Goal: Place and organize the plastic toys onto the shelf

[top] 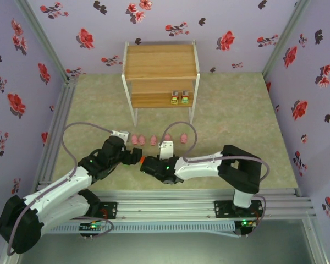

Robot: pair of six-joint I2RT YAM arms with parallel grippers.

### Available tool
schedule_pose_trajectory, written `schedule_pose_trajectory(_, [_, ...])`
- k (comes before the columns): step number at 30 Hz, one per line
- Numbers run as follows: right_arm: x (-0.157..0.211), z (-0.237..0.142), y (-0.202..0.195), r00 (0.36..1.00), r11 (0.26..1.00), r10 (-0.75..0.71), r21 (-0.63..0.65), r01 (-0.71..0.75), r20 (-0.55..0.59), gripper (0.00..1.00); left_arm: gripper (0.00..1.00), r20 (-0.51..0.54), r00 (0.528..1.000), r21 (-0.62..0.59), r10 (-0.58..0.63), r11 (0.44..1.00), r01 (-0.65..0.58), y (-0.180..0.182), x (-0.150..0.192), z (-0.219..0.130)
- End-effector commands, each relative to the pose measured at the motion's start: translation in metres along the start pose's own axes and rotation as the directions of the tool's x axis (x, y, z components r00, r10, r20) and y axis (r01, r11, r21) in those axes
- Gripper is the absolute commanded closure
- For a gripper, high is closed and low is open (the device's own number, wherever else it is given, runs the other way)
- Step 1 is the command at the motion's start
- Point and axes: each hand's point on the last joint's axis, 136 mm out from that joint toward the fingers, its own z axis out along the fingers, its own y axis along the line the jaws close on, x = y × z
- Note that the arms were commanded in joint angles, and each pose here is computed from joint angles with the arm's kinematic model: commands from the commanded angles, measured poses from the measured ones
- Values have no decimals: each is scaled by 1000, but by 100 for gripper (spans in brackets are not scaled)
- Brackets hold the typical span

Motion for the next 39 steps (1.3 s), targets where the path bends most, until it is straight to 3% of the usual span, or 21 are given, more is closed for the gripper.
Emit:
schedule_pose_trajectory(1, [-25,-11,-23,997,998,-18,56,15,70,98,8,5,999,46,35,998,-35,-9,0,0])
schedule_pose_trajectory(19, [-115,-37,-36,982,998,-9,61,-3,190,98,8,21,998,272,64,960,-67,-49,1,-5])
schedule_pose_trajectory(39, [-215,-19,-4,970,999,42,3,-44,240,98,8,0,998,208,69,976,-68,-39,5,5])
